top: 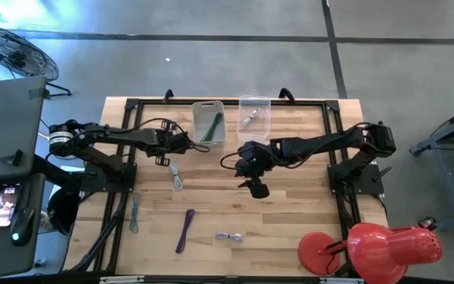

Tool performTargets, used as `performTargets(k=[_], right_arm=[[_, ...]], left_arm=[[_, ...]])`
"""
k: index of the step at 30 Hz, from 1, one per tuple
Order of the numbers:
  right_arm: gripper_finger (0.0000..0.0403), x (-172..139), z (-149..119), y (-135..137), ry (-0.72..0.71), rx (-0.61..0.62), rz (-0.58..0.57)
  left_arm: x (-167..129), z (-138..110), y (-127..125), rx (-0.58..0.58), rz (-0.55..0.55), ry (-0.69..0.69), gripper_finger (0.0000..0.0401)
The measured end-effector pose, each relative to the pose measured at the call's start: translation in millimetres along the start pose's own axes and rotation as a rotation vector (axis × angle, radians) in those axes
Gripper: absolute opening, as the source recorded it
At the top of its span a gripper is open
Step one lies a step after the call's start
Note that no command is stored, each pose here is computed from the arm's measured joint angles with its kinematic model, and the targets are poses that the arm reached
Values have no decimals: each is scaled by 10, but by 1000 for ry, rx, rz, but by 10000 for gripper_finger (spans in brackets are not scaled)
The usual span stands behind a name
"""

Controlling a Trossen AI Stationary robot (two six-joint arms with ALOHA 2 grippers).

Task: Pick & Place USB Port
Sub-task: Put the light pink charger cable into the grey bin

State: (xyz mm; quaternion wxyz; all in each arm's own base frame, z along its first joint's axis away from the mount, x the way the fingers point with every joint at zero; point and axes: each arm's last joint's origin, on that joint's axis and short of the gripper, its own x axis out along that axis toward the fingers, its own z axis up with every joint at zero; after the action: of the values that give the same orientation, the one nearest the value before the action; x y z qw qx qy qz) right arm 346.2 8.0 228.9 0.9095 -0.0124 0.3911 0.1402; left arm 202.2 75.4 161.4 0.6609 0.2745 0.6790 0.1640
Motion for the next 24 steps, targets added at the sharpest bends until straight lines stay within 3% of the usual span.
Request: performTargets(k=[14,19,24], right_arm=[[188,0,-20,3,20,8,3],[188,0,-31,4,32,10,4],[188,-1,-49,7,50,12,7]], left_arm=[[-91,-24,103,-54,118,105,2],[-358,-16,327,-94,175,140,1],[-776,-66,612,-219,243,65,1]])
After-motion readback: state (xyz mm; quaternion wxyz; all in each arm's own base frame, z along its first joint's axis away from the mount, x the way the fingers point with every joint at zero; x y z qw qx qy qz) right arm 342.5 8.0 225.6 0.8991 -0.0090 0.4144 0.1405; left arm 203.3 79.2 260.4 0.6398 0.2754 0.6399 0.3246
